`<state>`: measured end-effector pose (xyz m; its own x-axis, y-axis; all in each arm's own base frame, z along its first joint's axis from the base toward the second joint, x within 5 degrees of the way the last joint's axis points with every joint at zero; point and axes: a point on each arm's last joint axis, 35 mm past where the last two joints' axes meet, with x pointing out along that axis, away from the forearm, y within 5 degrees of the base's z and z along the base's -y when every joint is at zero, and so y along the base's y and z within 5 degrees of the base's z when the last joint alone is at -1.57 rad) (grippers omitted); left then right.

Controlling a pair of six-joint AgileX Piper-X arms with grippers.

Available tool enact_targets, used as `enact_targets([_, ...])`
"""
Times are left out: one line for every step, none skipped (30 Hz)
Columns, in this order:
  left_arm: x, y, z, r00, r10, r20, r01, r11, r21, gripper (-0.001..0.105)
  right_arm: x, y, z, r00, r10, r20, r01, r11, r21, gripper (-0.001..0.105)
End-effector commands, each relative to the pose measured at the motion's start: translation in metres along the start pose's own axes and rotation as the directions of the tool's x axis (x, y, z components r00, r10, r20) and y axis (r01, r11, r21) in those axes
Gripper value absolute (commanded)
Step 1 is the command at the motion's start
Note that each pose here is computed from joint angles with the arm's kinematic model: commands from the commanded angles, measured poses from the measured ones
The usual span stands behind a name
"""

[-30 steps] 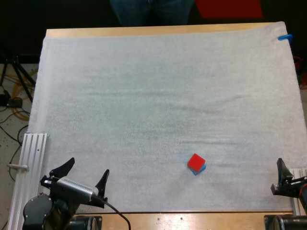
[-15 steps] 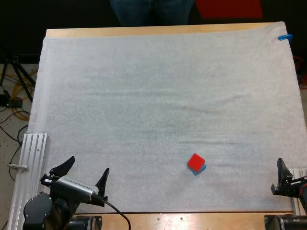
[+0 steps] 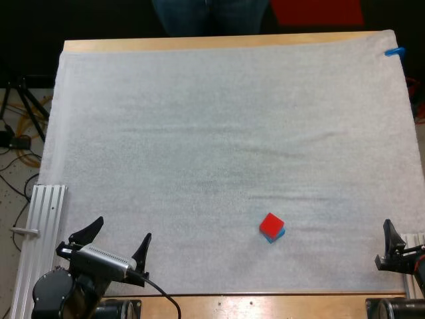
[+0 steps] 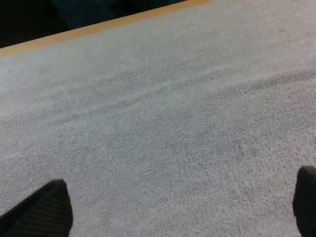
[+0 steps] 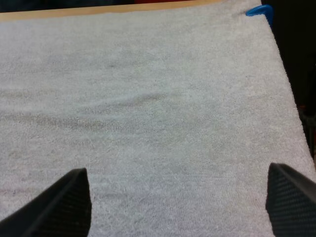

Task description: Stack red cube on blue cube

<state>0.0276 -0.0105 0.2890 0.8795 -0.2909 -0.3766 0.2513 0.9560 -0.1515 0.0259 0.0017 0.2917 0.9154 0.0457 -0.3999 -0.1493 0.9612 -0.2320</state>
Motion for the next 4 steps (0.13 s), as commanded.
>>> enact_targets([0.0019, 0.0007, 0.0021, 1.0, 0.0, 0.002, 0.0, 1.0, -0.008, 0.087, 0.0013, -0.0004, 0.0015, 1.0, 0.004, -0.006, -0.004, 1.0, 0.002, 0.071])
enact_targets([0.0019, 0.0007, 0.0021, 1.0, 0.0, 0.002, 0.0, 1.0, -0.008, 0.087, 0.0013, -0.0004, 0.0015, 1.0, 0.004, -0.006, -0.004, 1.0, 0.002, 0.071])
enact_targets([0.0019, 0.0007, 0.0021, 1.0, 0.0, 0.002, 0.0, 1.0, -0.008, 0.087, 0.0013, -0.0004, 0.0015, 1.0, 0.004, -0.006, -0.004, 1.0, 0.002, 0.071])
enact_targets([0.0019, 0.0007, 0.0021, 1.0, 0.0, 0.002, 0.0, 1.0, -0.008, 0.087, 0.0013, -0.0004, 0.0015, 1.0, 0.004, -0.006, -0.004, 1.0, 0.002, 0.071])
